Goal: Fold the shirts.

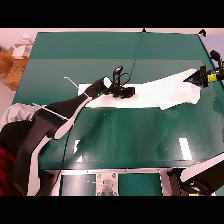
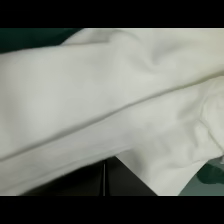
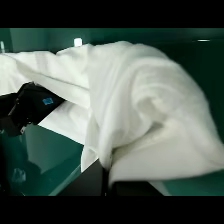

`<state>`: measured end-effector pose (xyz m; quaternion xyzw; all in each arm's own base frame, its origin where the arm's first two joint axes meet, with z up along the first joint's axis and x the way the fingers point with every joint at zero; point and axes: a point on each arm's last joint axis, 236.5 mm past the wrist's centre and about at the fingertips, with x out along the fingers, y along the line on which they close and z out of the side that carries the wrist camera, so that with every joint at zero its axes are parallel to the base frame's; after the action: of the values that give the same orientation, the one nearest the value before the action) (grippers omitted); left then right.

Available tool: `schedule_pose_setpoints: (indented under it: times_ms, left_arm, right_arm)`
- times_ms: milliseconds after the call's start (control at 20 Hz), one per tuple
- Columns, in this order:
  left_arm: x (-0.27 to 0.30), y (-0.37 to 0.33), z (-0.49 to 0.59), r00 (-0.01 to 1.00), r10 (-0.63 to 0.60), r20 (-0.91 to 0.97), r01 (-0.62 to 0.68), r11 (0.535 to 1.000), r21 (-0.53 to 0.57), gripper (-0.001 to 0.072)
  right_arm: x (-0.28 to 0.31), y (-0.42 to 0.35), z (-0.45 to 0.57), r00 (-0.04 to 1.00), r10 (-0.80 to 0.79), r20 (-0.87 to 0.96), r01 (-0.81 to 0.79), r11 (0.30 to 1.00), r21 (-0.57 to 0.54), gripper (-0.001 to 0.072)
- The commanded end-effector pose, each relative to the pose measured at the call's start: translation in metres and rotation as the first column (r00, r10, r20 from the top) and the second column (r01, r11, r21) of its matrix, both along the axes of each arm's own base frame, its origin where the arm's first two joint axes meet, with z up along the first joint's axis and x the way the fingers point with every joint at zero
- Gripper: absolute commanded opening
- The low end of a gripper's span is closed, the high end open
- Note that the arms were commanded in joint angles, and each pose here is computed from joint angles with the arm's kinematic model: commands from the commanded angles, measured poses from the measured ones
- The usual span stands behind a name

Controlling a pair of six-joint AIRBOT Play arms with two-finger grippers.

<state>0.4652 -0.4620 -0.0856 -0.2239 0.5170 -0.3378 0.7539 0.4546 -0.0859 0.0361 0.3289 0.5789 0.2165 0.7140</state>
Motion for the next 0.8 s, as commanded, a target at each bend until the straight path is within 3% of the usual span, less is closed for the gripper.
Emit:
schedule_pose_setpoints:
  times_ms: [0,300,450,600,750]
  left_arm:
    - [0.005,-0.003,-0.008,0.999,0.049,-0.019,-0.049,0.999,-0.018,0.0029]
    - [-0.008,-0.011,0.007,0.994,0.032,-0.101,-0.041,0.996,-0.081,0.003]
    - [-0.009,-0.009,0.059,0.997,-0.067,-0.042,0.061,0.991,-0.116,0.003]
    - [-0.012,0.03,0.128,0.972,-0.233,0.018,0.233,0.966,-0.113,0.003]
    - [-0.004,0.111,0.176,0.962,-0.272,0.036,0.274,0.959,-0.072,0.003]
  right_arm:
    - [-0.01,0.02,0.032,1.0,0.017,-0.006,-0.017,1.0,0.002,0.0016]
    - [-0.015,0.058,0.089,0.997,0.029,0.066,-0.029,1.0,-0.001,0.0016]
    - [-0.017,0.079,0.099,0.999,0.027,0.04,-0.027,1.0,0.009,0.0016]
    - [-0.018,0.122,0.106,0.997,0.074,0.008,-0.074,0.997,0.039,0.0016]
    - [-0.019,0.186,0.107,0.987,0.158,-0.002,-0.157,0.986,0.051,0.0016]
